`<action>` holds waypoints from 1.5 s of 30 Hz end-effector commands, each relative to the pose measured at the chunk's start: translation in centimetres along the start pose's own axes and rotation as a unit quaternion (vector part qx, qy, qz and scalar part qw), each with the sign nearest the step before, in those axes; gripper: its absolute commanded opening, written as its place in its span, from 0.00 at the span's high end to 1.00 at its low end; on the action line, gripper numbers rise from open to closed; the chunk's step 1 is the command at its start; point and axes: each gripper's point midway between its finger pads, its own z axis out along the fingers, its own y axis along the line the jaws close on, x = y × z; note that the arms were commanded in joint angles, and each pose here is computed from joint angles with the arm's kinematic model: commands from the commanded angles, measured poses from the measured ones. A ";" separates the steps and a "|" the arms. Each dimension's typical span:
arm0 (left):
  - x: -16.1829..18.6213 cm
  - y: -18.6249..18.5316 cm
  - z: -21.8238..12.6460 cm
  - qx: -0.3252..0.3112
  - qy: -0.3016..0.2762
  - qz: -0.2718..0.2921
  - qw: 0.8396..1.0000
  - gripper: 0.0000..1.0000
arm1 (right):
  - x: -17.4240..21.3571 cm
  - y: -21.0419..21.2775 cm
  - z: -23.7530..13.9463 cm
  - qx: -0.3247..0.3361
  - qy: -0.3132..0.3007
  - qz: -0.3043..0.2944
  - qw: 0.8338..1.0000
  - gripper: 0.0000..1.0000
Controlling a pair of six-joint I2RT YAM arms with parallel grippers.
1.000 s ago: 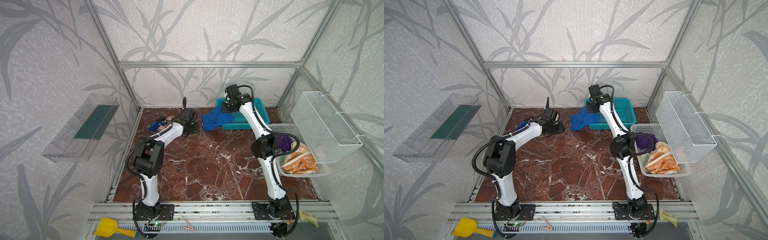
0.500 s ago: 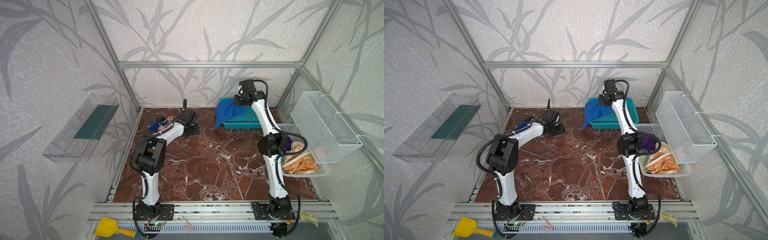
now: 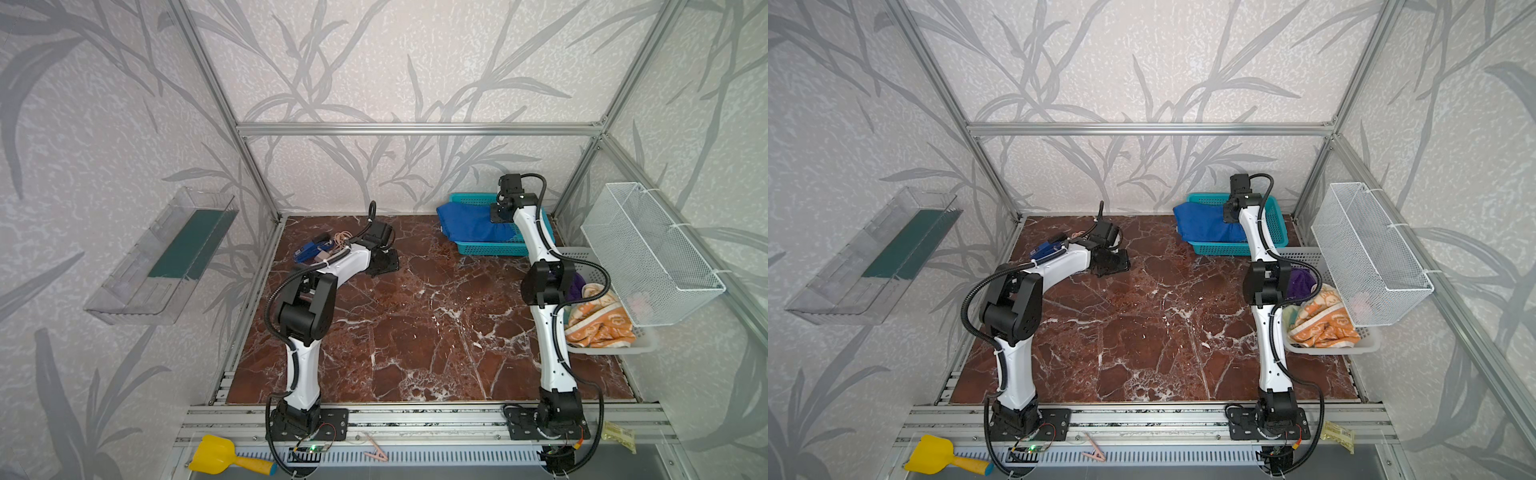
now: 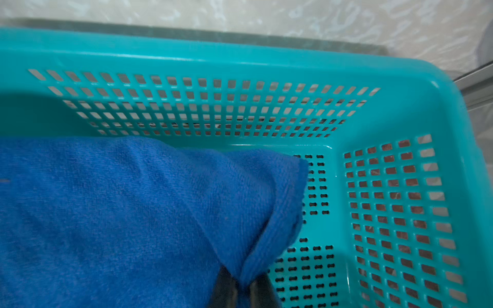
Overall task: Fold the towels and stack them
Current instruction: 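Carry the towel to the teal basket with the right gripper while the left releases, then lower the blue towel into the teal basket and open the right gripper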
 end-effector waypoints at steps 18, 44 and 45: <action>0.7 0.5 0.9 -0.009 0.019 -0.007 1.000 0.54 | 1.7 7.8 2.1 0.030 -0.007 -0.151 0.988 1.00; 1.9 1.5 -0.9 -0.021 0.014 0.009 1.000 0.54 | 1.5 -6.7 0.7 0.157 0.024 -0.024 0.987 0.33; 1.9 1.5 -0.9 -0.021 0.014 0.009 1.000 0.54 | 1.2 -5.9 0.5 0.142 0.020 -0.023 0.989 0.32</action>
